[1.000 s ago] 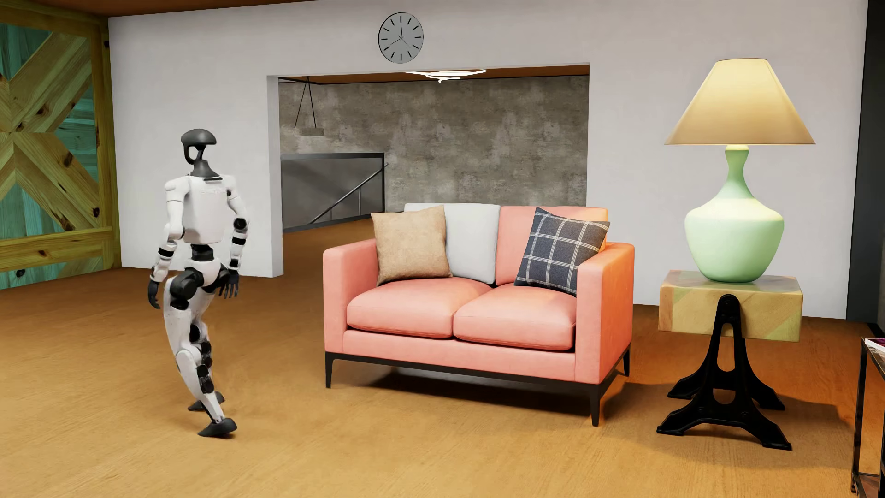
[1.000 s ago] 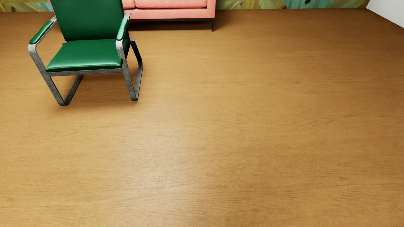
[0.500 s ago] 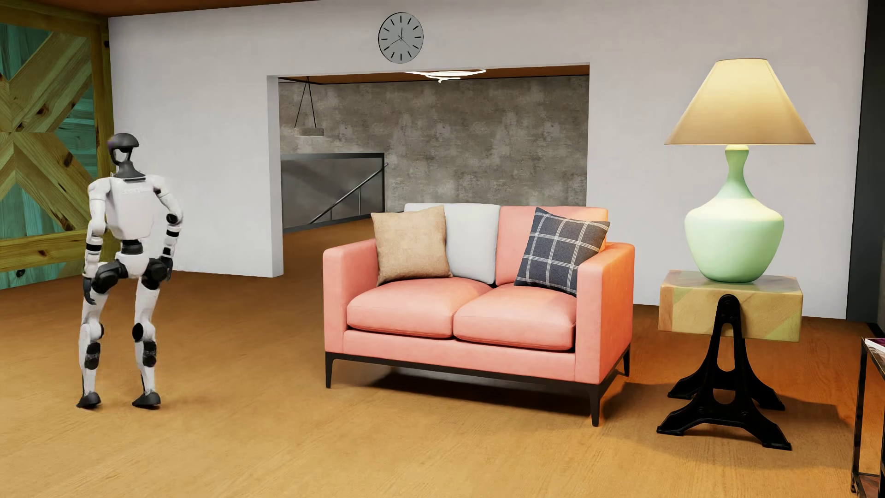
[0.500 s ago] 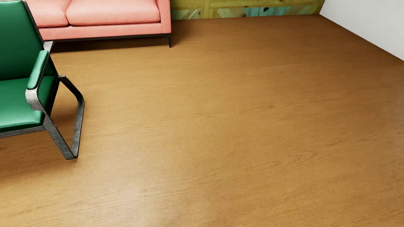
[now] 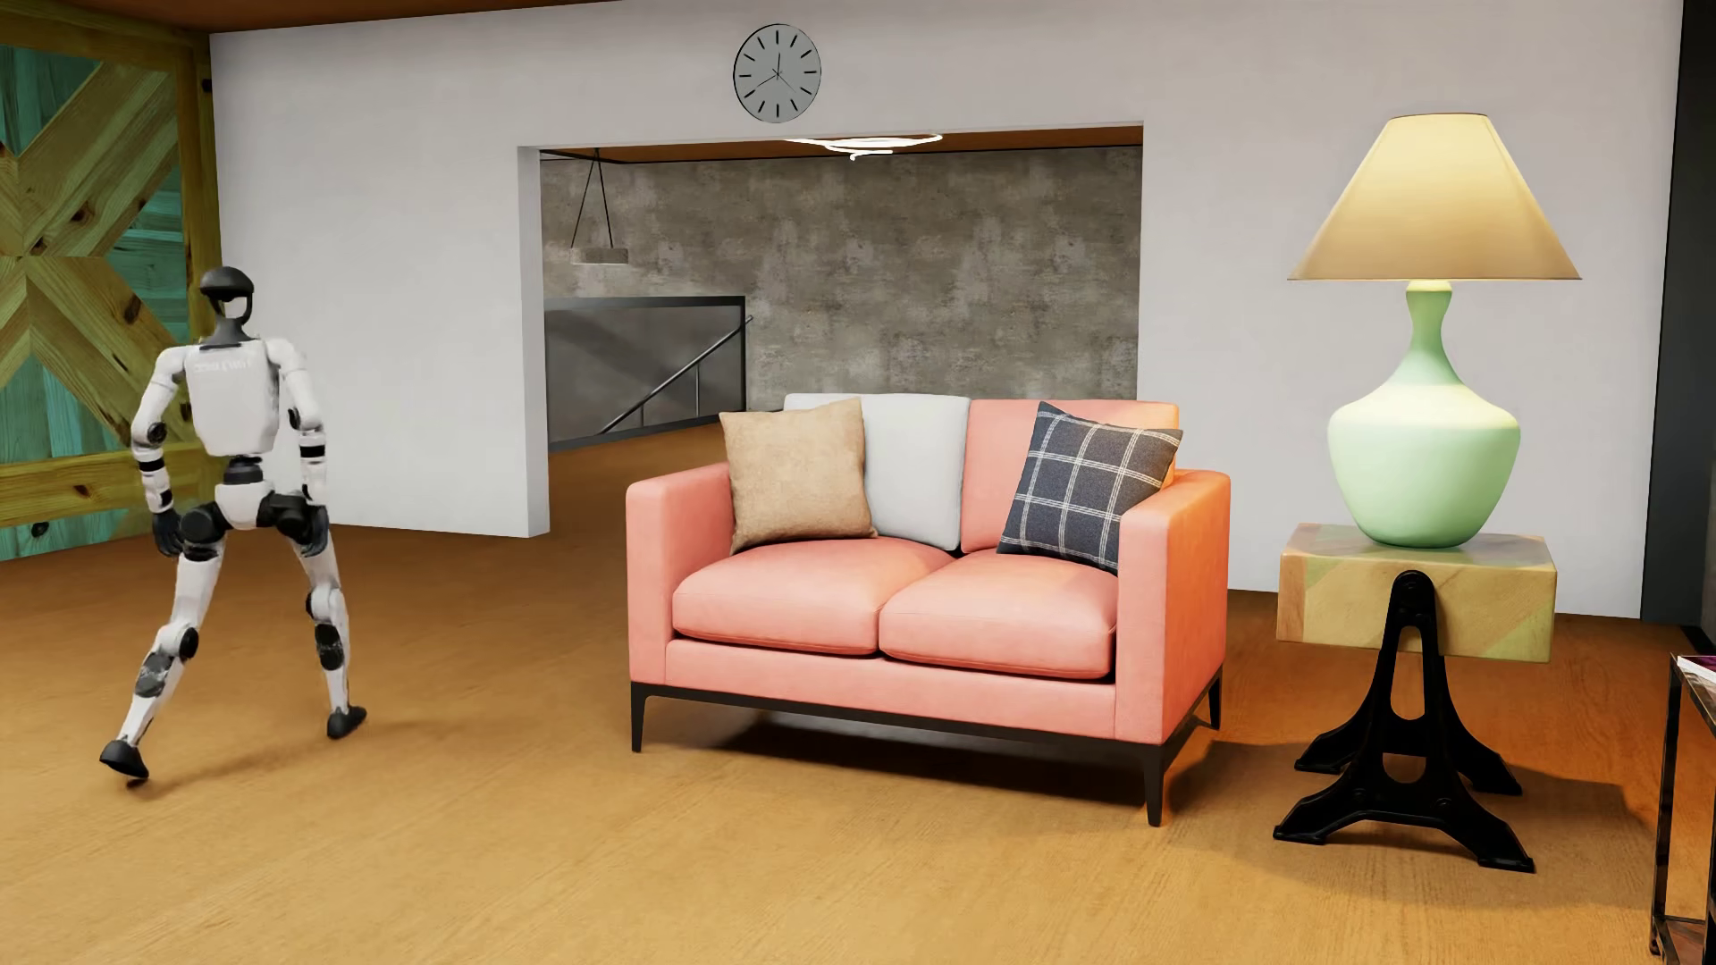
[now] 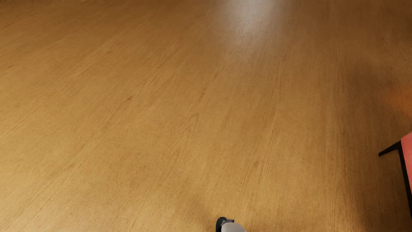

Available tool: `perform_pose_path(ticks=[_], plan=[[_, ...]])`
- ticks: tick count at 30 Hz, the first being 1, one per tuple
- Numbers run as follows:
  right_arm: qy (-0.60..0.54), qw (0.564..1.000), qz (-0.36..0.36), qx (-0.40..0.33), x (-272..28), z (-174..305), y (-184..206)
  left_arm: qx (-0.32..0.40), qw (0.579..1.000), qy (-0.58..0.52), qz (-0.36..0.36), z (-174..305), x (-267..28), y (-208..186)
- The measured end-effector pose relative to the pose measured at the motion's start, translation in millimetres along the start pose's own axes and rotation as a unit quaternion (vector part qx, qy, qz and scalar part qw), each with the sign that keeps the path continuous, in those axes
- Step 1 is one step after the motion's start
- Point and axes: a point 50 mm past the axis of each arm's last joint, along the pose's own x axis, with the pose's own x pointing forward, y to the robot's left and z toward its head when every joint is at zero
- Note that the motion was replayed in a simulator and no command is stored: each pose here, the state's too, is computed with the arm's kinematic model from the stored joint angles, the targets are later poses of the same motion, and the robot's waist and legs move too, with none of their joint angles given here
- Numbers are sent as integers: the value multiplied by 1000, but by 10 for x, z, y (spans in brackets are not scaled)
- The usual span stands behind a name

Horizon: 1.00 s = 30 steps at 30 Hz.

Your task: Circle the sofa

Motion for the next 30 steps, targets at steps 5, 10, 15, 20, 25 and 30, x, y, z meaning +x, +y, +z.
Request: perform_pose_path(ticks=[5,10,15,20,25,30], plan=[[93,994,40,-44,-114,-505,209,10,999,-30,15,209,57,139],[6,999,12,-43,7,-14,-3,19,998,47,-29,-258,-58,-164],[-195,970,-141,28,-151,1102,-1035,46,985,138,-90,-848,-366,-511],[-307,924,-224,48,-527,1653,-1595,48,974,190,-110,-1154,-579,-630],[-171,977,-125,26,-62,1049,-943,28,989,116,-92,-679,-267,-598],[18,1000,-5,-3,-2,-77,-45,-13,992,-125,-27,645,6,-222]])
